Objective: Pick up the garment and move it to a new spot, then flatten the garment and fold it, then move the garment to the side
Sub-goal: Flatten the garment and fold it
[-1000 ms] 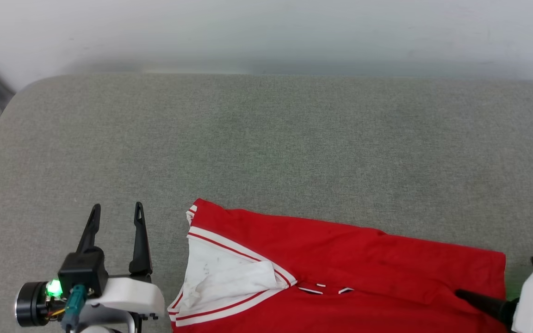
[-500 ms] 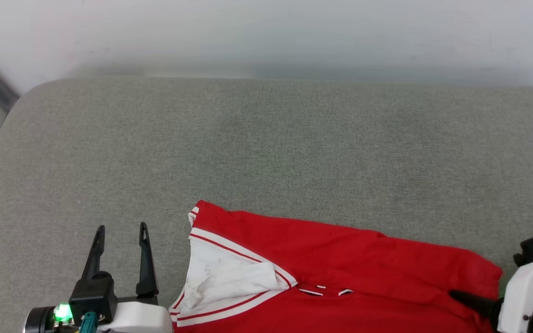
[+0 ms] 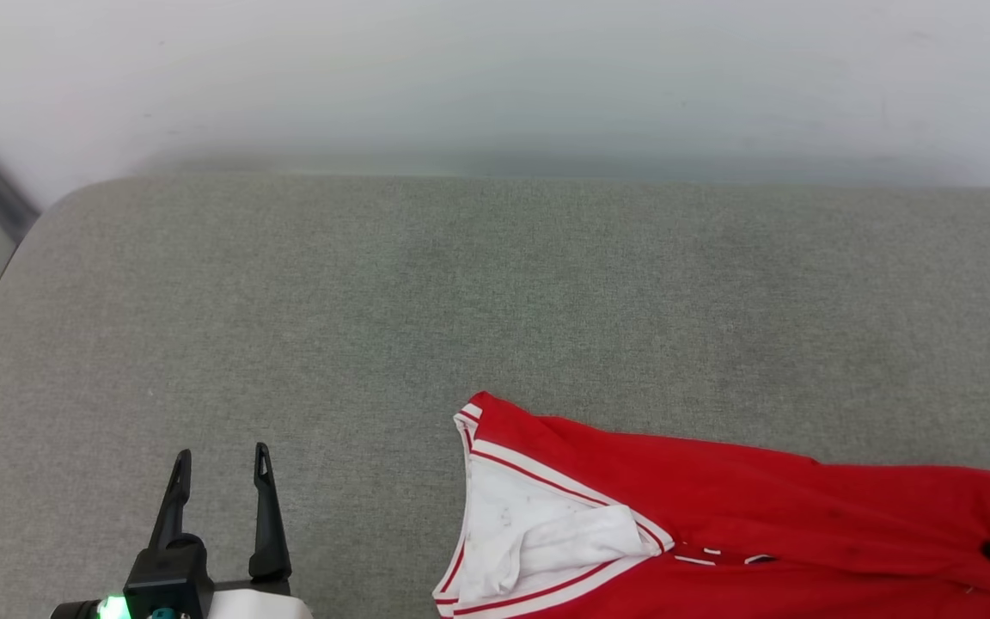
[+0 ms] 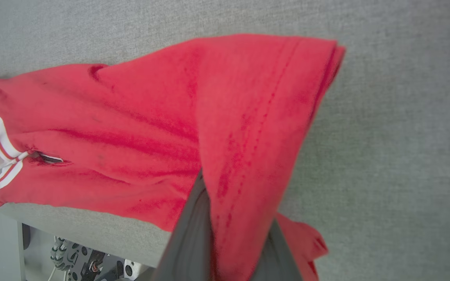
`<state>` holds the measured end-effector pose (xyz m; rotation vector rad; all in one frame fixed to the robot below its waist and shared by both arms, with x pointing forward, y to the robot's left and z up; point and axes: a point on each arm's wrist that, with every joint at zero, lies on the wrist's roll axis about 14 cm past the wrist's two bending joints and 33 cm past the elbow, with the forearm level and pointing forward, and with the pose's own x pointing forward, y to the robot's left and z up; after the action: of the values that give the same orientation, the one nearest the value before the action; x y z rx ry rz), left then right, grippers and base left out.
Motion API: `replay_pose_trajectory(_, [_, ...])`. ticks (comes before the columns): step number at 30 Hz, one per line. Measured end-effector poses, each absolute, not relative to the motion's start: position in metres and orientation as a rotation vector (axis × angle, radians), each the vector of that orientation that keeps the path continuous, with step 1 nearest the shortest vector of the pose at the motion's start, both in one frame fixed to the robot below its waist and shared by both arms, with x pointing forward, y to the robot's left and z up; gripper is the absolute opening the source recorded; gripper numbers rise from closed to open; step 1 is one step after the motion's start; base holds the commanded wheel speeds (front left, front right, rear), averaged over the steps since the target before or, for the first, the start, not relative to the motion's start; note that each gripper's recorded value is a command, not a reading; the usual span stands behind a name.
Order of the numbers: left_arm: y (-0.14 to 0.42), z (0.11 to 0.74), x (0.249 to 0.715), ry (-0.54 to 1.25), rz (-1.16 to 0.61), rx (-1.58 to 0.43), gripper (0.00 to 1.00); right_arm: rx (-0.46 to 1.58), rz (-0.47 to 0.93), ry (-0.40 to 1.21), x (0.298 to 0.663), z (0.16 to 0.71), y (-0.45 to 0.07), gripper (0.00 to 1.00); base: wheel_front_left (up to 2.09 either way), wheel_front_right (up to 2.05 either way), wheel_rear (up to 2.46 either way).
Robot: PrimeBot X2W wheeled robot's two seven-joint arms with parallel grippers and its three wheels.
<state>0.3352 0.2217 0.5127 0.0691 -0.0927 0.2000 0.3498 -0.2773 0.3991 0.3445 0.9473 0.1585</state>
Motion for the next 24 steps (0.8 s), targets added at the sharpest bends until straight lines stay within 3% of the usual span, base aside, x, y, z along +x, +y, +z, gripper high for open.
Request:
replay_pose_trajectory(8, [0.221, 0.511, 0.328, -0.089, 0.193, 0.067, 1.0, 0.379, 0.275, 0.91, 0.349, 0.426, -0.25, 0.0, 0.0, 0.0, 0.0])
replay_pose_trajectory(17, [0.218, 0.51, 0.328, -0.087, 0.176, 0.066, 1.0, 0.293, 0.613, 0.817, 0.351, 0.477, -0.163, 0.0, 0.0, 0.0, 0.0])
replay_pose_trajectory(24, [0.217, 0.508, 0.332, -0.081, 0.168, 0.063, 1.0, 0.18, 0.855, 0.801, 0.351, 0.483, -0.074, 0.0, 0.0, 0.0, 0.0])
